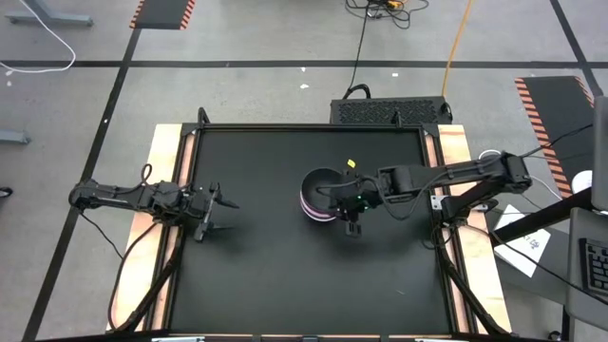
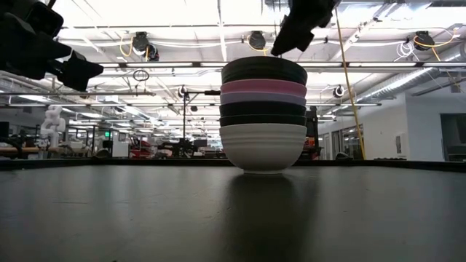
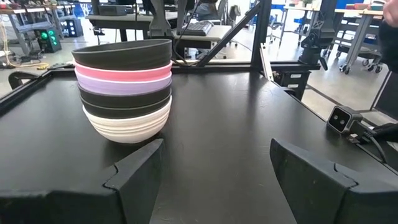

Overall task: Nest bowls inside each other
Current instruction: Stack the black bowl on top of the pink bowl

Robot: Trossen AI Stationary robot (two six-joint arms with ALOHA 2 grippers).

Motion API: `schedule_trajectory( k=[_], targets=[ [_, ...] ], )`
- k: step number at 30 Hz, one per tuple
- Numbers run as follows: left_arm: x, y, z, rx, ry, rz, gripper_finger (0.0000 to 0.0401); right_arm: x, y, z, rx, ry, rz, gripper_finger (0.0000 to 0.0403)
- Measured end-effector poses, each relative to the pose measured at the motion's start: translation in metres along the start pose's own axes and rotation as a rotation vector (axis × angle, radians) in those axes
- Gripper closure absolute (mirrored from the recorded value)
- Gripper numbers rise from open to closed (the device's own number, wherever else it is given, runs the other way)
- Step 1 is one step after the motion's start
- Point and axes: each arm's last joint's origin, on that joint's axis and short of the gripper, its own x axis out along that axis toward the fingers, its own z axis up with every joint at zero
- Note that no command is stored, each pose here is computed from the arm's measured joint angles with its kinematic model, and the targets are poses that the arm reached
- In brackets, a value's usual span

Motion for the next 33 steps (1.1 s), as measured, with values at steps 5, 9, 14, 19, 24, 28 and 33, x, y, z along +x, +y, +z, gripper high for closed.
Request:
schedule_trajectory(
  k=[5, 9, 14, 19, 24, 28, 33],
  targets=[
    [0.000, 0.000, 0.000, -0.001, 0.004, -0.006, 0.0107, 0.008, 0.000, -0.002, 0.012, 0.032, 0.012, 0.0314],
    [0.000, 0.000, 0.000, 0.000, 0.002, -0.007, 0.0107, 0.007, -0.002, -0.002, 0.017, 0.030, -0.009, 0.0314],
    [0.000, 0.000, 0.000, -0.001, 0.001, -0.007, 0.0107, 0.007, -0.004, -0.002, 0.026, 0.030, -0.014, 0.0314],
    [0.000, 0.000, 0.000, 0.001, 0.002, -0.007, 0.0107, 0.010, -0.006, -0.002, 0.032, 0.039, -0.020, 0.0314],
    [0.000, 0.000, 0.000, 0.003, 0.003, -0.007, 0.0107, 0.025, -0.007, -0.006, 0.026, 0.094, -0.019, 0.0314],
    [0.000, 0.000, -0.001, 0.003, 0.008, -0.007, 0.0107, 0.028, -0.010, -0.006, 0.027, 0.101, -0.025, 0.0314],
    [0.000, 0.000, -0.001, 0.003, 0.009, -0.007, 0.0107, 0.028, -0.013, -0.005, 0.020, 0.099, -0.034, 0.0316]
  ],
)
